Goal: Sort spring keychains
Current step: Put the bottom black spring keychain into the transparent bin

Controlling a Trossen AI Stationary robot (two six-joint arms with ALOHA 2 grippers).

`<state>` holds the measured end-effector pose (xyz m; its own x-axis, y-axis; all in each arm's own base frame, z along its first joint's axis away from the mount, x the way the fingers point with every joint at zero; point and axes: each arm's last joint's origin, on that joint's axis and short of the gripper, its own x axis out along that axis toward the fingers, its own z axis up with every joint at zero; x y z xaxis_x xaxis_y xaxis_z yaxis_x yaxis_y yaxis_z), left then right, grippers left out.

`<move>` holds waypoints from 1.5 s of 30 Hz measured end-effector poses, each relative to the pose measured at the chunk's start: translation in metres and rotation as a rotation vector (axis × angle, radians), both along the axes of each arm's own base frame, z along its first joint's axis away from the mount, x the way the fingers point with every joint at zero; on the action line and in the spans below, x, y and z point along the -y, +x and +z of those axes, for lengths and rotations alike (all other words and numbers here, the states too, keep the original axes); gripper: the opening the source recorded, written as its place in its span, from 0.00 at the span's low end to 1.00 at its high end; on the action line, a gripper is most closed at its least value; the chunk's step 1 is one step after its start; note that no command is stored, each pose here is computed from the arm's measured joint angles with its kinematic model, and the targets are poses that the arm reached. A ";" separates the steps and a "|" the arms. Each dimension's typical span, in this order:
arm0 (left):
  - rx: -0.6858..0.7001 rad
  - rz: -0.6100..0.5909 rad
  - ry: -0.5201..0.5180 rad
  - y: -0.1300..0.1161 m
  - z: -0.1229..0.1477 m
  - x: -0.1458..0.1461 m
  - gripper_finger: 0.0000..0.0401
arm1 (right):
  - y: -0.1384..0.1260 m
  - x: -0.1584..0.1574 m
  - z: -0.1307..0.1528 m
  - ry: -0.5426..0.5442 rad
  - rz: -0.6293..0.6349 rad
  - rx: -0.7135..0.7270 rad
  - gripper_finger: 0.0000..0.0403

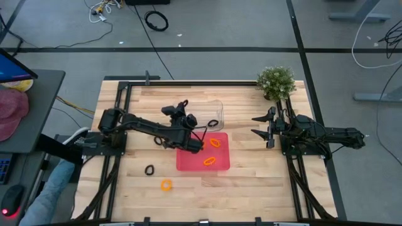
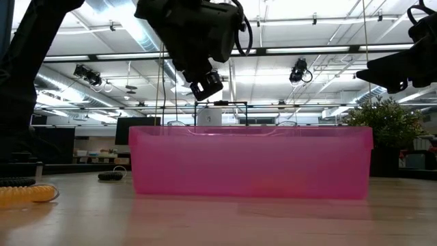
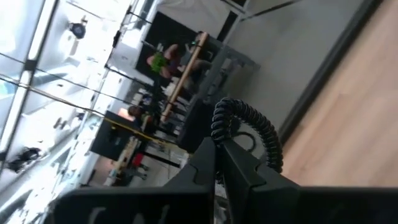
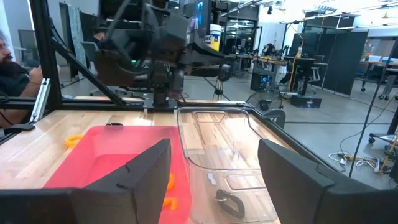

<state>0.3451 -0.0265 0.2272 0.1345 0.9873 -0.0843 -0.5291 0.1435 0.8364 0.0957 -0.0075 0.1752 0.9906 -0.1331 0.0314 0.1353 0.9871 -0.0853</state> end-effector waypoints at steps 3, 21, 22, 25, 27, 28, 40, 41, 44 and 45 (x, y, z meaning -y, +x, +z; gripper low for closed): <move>0.023 -0.026 -0.031 -0.001 -0.001 0.013 0.03 | 0.000 0.000 0.000 0.000 0.000 0.000 0.61; 0.263 -0.204 -0.160 0.000 -0.005 0.084 0.03 | 0.000 0.000 0.000 0.000 -0.001 0.000 0.61; 0.268 -0.210 -0.164 0.002 -0.005 0.085 0.03 | 0.000 0.000 0.000 0.000 0.000 0.000 0.61; 0.288 -0.233 -0.195 0.009 -0.008 0.091 0.03 | 0.000 0.000 0.000 0.000 -0.001 0.000 0.61; 0.272 -0.259 -0.228 0.014 -0.017 0.094 0.02 | 0.000 0.000 0.000 0.000 0.000 0.000 0.61; 0.266 -0.278 -0.263 0.017 -0.022 0.095 0.02 | 0.000 0.000 0.000 0.000 0.000 0.000 0.61; 0.468 -0.659 -0.373 0.023 -0.027 0.090 0.02 | 0.000 0.000 0.000 0.000 0.000 0.000 0.61; 0.502 -0.658 -0.367 0.016 -0.025 0.087 0.02 | 0.000 0.000 0.000 0.000 0.000 0.000 0.61; 0.658 -0.697 -0.399 -0.009 -0.017 0.069 0.02 | 0.000 0.000 0.000 0.000 0.000 0.000 0.61; 0.714 -0.710 -0.413 -0.018 -0.016 0.061 0.02 | 0.000 0.000 0.000 0.000 0.000 0.000 0.61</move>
<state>0.3268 -0.0878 0.2117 0.8130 0.5783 -0.0675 -0.5592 0.8079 0.1862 0.0957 -0.0076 0.1751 0.9906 -0.1335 0.0311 0.1357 0.9871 -0.0853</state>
